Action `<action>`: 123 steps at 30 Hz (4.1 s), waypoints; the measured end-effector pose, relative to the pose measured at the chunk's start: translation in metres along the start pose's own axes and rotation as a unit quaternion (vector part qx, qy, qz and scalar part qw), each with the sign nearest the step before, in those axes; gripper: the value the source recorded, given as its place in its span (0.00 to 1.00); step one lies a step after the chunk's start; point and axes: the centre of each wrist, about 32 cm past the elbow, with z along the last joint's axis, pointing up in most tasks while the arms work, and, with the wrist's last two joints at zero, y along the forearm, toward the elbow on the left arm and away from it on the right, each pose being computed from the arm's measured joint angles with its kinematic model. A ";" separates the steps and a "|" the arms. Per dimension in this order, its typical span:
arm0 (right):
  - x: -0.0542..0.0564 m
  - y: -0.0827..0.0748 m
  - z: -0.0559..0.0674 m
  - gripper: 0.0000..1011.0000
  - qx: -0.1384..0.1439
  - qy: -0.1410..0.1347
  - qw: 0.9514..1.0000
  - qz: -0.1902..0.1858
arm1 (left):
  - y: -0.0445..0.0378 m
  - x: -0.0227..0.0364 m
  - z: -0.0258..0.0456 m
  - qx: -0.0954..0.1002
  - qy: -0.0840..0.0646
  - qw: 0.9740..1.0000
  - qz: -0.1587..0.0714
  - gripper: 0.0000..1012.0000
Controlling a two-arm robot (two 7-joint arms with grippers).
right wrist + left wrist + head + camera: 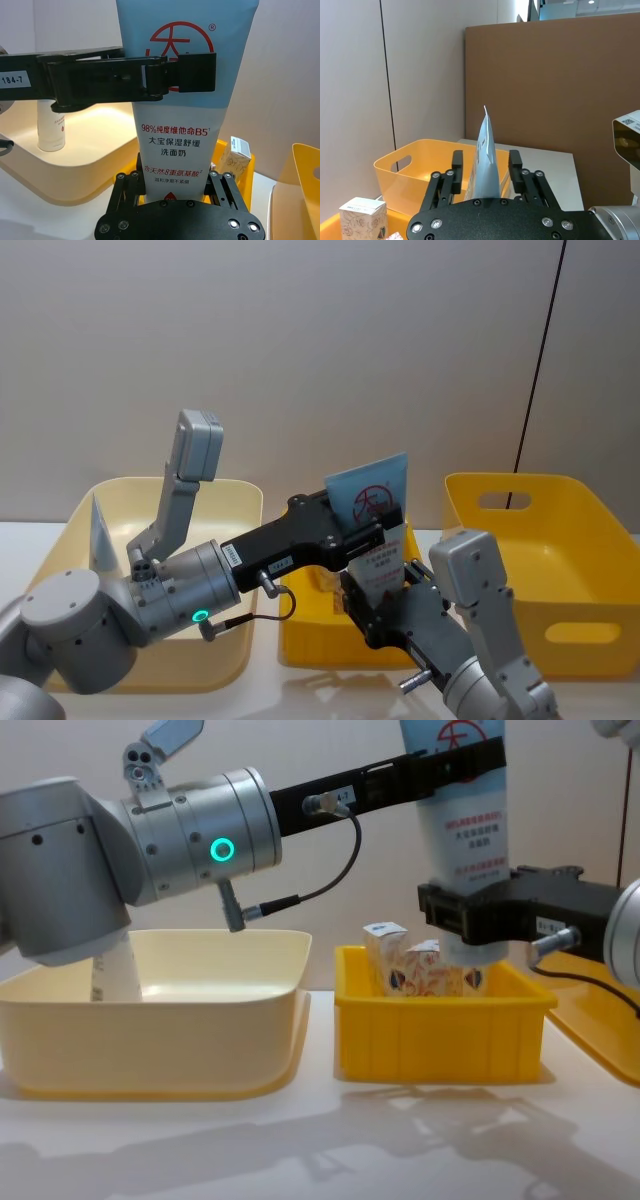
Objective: Bimanual collaborative sorting of washing and personal care products
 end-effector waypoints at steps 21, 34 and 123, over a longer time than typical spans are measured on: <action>0.033 -0.004 -0.006 0.52 0.005 -0.005 0.996 -0.090 | 0.0000 0.0000 0.0000 0.000 0.000 1.000 0.000 0.99; 0.080 0.013 -0.005 0.52 0.060 -0.026 0.981 -0.185 | 0.0000 0.0000 0.0000 0.000 0.000 1.000 0.000 0.99; 0.111 0.026 -0.019 0.99 -0.082 0.017 0.962 -0.259 | 0.0000 0.0000 0.0000 0.000 0.000 1.000 0.000 0.99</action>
